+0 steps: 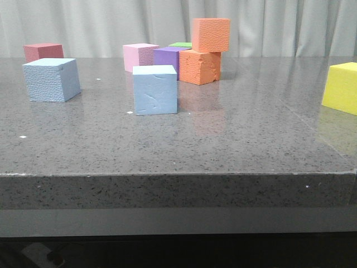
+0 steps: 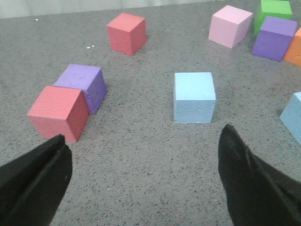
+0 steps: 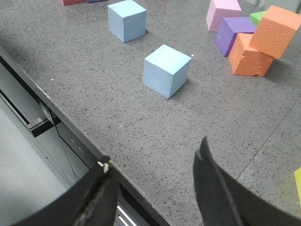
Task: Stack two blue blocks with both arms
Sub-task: 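Move the left gripper toward the light-blue cube nearest the red cube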
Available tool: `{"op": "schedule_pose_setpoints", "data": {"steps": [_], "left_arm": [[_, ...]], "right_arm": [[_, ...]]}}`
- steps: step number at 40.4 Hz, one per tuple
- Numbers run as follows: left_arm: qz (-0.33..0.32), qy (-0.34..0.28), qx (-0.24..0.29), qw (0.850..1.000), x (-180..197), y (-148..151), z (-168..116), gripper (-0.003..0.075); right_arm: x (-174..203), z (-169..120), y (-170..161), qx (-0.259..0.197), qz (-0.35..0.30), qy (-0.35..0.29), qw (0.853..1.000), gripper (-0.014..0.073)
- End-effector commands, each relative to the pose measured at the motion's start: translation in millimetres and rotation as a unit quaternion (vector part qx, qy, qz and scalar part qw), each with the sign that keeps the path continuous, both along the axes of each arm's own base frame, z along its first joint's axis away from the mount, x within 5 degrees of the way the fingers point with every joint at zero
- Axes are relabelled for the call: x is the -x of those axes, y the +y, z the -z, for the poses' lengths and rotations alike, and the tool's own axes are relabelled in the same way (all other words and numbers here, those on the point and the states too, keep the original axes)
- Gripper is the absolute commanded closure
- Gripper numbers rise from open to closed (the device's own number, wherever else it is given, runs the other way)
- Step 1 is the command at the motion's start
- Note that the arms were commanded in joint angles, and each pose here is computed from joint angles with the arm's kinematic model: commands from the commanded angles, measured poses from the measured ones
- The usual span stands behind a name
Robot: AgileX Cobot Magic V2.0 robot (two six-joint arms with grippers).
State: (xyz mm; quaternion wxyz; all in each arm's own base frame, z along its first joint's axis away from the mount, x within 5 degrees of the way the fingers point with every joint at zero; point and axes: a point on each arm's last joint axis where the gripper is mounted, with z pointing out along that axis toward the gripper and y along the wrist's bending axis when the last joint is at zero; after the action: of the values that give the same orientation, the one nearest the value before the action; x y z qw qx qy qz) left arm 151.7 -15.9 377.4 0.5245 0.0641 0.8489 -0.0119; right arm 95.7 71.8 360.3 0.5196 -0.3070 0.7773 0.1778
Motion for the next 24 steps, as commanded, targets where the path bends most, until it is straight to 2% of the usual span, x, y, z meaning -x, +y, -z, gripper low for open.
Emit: {"op": "schedule_pose_setpoints", "data": {"steps": [1, 6, 10, 19, 24], "left_arm": [[0.034, -0.04, 0.009, 0.999, -13, -13, -21, 0.01], [0.095, -0.028, -0.017, 0.995, -31, -35, -23, 0.01], [0.118, -0.008, -0.021, 0.993, -48, -50, -24, 0.0099], [0.107, 0.081, -0.026, 0.991, -110, -70, -23, 0.009], [0.074, 0.125, -0.019, 0.989, -148, -75, -17, 0.009]], "right_arm": [[-1, -15, -1, -0.031, 0.012, -0.039, 0.999, 0.0208], [-1, -15, -1, -0.031, 0.012, -0.039, 0.999, 0.0208], [-1, -15, -1, -0.031, 0.012, -0.039, 0.999, 0.0208], [-1, -15, -1, -0.031, 0.012, -0.039, 0.999, 0.0208], [-1, -15, -1, -0.031, 0.012, -0.039, 0.999, 0.0208]]}}
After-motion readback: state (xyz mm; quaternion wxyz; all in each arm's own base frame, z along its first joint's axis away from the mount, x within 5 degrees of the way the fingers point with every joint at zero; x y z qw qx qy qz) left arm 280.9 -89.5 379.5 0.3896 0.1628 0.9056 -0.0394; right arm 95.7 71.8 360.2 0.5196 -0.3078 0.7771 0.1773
